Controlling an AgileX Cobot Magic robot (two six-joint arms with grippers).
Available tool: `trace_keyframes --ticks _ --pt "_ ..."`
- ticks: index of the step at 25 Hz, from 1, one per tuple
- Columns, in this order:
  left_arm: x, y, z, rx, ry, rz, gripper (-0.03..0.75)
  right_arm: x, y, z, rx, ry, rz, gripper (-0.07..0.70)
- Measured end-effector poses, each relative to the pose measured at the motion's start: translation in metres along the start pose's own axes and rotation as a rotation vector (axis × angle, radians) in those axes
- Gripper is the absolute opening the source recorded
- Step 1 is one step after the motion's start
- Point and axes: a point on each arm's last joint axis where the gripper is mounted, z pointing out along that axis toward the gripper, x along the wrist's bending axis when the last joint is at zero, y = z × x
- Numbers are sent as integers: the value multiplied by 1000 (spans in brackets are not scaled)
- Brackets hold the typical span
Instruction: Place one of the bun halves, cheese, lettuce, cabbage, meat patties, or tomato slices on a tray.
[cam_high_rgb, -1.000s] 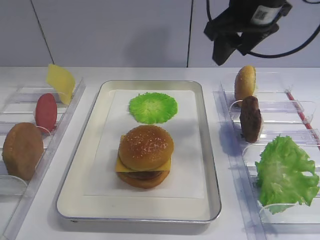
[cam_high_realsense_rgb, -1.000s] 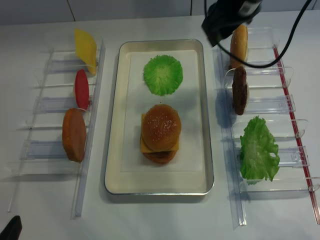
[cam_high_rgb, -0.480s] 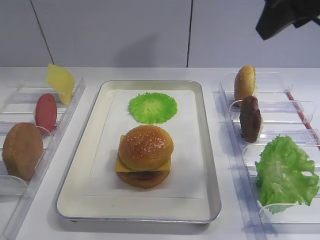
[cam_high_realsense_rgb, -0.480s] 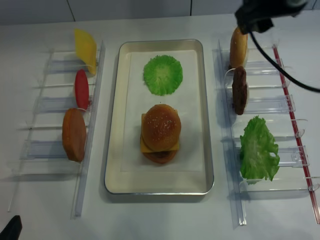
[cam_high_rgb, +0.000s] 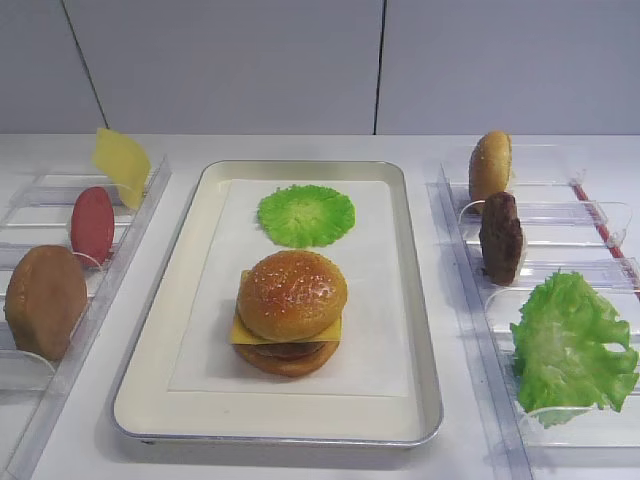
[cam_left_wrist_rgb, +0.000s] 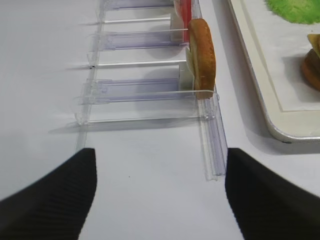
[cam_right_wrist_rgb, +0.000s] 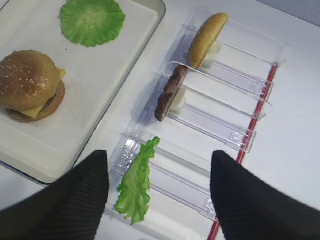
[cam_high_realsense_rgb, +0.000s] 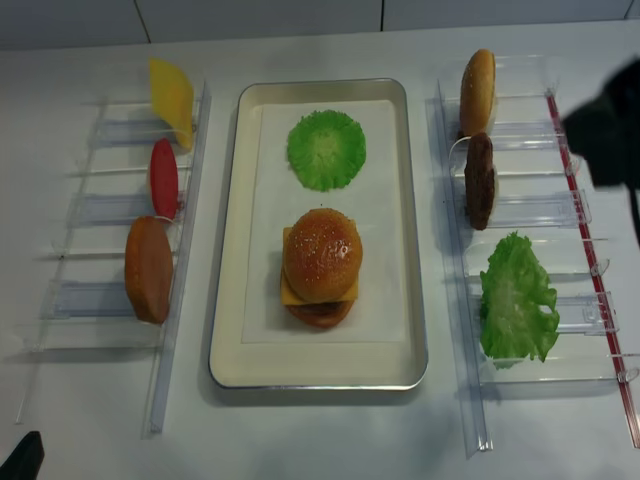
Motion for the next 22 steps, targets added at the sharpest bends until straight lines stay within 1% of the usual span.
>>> trace_keyframes --ticks 3,4,7,9,11,12,18,21,22 --pt "0 0 0 0 0 0 493 1 -30 -13 -46 -46 5 454" --pt "0 0 0 0 0 0 493 2 -42 -19 -74 -55 8 454" --pt "0 0 0 0 0 0 493 5 -74 -25 -124 -65 27 454" --pt "0 0 0 0 0 0 493 7 -93 -27 -148 -69 30 454" --pt "0 0 0 0 0 0 493 9 -113 -23 -155 -69 36 454" --pt "0 0 0 0 0 0 493 10 -122 -24 -172 -73 36 454" --pt "0 0 0 0 0 0 493 12 -173 -4 -185 -89 64 454" --pt "0 0 0 0 0 0 493 13 -195 3 -212 -99 67 454" --pt "0 0 0 0 0 0 493 14 -202 2 -238 -100 72 454"
